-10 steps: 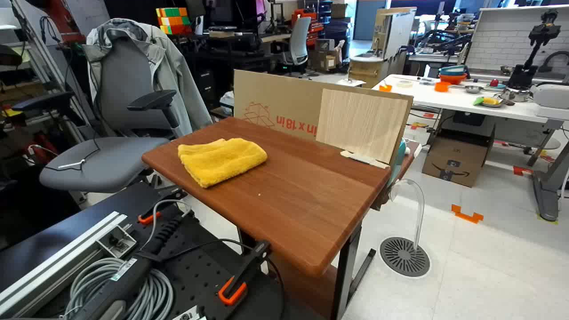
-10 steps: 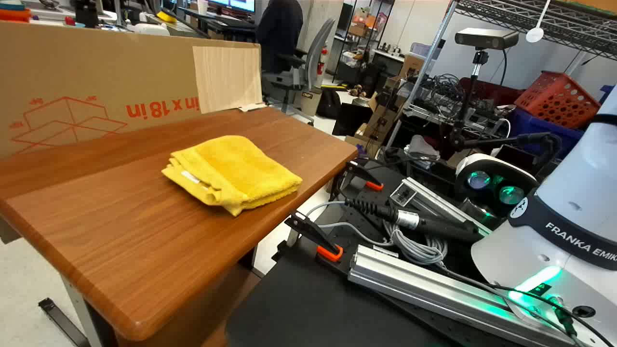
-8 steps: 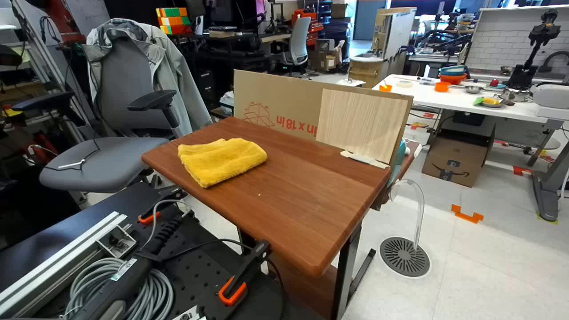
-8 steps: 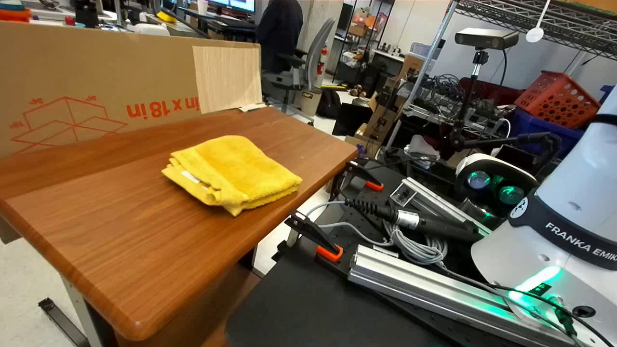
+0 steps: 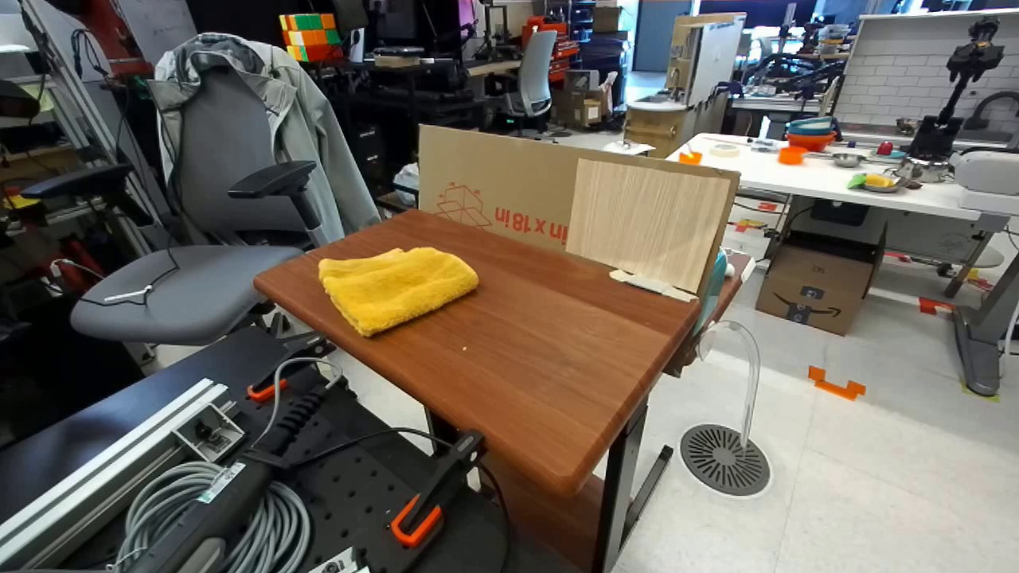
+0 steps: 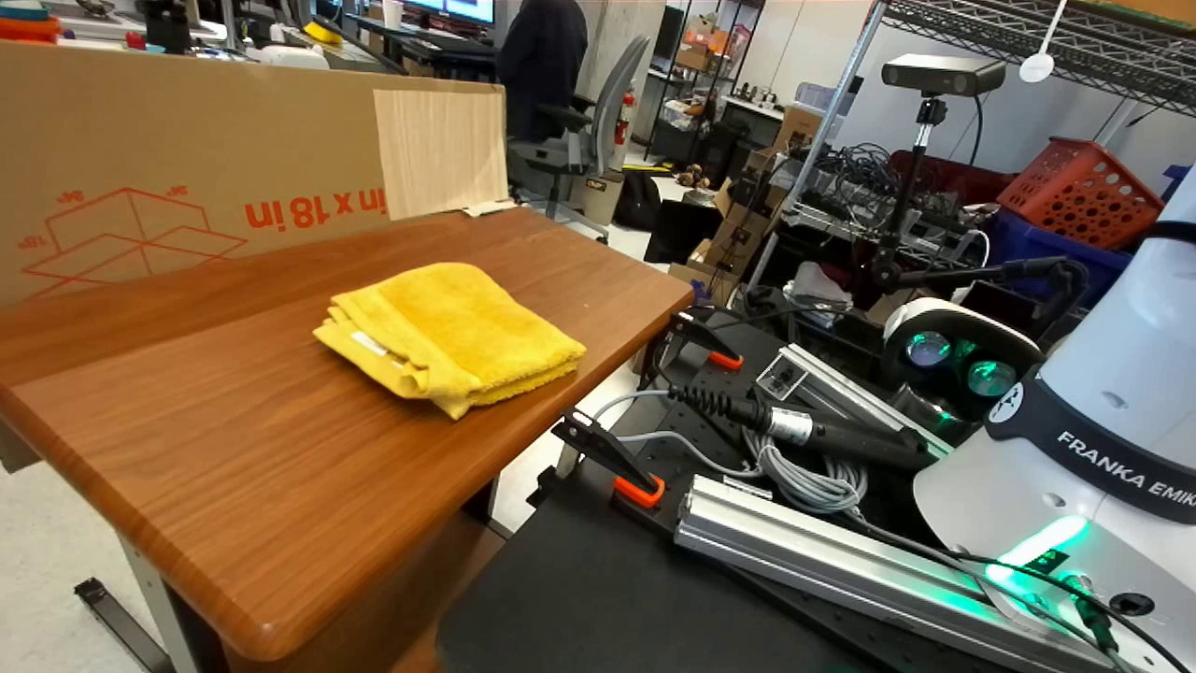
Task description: Use the towel to wipe the desk
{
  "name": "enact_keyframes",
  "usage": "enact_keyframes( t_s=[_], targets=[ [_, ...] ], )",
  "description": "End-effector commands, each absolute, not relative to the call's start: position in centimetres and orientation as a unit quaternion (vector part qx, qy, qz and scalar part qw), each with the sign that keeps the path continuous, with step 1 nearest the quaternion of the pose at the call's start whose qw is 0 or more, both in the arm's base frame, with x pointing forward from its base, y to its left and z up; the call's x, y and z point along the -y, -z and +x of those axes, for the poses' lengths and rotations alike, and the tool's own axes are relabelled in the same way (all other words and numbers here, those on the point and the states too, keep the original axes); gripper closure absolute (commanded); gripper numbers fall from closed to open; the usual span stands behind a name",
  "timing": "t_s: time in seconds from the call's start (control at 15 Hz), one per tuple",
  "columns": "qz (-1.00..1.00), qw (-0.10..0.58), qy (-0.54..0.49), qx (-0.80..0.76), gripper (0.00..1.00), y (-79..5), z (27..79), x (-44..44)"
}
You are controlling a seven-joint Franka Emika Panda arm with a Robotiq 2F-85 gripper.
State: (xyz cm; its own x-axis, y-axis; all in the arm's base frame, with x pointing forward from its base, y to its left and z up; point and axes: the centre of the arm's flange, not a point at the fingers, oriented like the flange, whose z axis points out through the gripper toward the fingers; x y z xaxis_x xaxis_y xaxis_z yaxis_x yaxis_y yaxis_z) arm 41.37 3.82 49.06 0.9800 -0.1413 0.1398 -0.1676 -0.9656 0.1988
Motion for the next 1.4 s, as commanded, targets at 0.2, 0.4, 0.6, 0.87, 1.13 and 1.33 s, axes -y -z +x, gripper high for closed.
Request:
enact_keyframes(
  t_s=[0.2, 0.4, 0.6, 0.87, 1.13, 1.33],
  targets=[
    [0.991, 0.093, -0.057, 0.075, 0.0, -48.7, 41.8, -4.2],
    [0.99, 0.1, -0.044, 0.087, 0.0, -46.2, 44.3, -6.6],
    [0.98, 0.157, -0.024, 0.12, 0.0, -40.7, 47.8, -10.4],
    [0.96, 0.237, 0.022, 0.148, 0.0, -31.6, 49.0, -15.6],
    [0.961, 0.237, 0.034, 0.139, 0.0, -28.9, 46.4, -16.2],
    [0.96, 0.24, 0.043, 0.135, 0.0, -27.5, 46.4, -16.8]
  ],
)
